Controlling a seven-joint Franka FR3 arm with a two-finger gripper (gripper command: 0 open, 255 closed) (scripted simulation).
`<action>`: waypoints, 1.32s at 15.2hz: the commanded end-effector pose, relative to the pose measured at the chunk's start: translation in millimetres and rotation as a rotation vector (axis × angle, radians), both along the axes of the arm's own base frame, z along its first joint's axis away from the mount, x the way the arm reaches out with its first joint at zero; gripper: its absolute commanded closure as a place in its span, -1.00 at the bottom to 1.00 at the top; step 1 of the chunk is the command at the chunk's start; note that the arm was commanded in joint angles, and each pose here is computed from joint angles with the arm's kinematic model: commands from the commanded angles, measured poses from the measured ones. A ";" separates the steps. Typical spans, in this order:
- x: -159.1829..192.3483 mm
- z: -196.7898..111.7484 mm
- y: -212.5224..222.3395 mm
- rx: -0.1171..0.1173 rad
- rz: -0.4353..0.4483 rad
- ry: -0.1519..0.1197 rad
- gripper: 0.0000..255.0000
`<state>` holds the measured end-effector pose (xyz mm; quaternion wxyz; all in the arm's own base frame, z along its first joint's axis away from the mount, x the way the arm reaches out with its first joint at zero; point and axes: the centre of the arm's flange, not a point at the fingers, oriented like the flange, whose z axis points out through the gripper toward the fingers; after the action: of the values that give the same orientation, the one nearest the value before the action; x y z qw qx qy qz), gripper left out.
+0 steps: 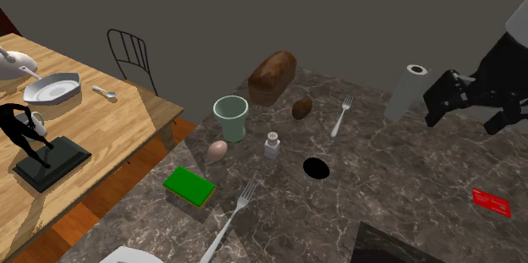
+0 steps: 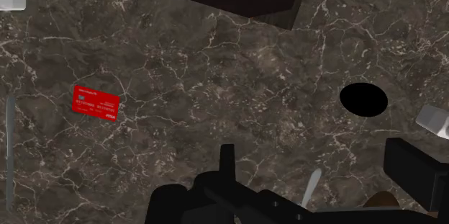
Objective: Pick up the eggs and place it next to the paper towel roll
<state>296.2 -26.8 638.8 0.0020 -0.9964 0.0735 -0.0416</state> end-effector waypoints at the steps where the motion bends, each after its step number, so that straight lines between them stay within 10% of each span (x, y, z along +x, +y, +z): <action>1: 0.0 0.0 0.0 0.000 0.000 0.000 -1.00; 20: 62.1 -105.3 228.9 -0.063 -0.034 -0.010 -1.00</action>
<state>354.9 191.1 542.1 -0.0287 -0.9946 0.0879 -0.0480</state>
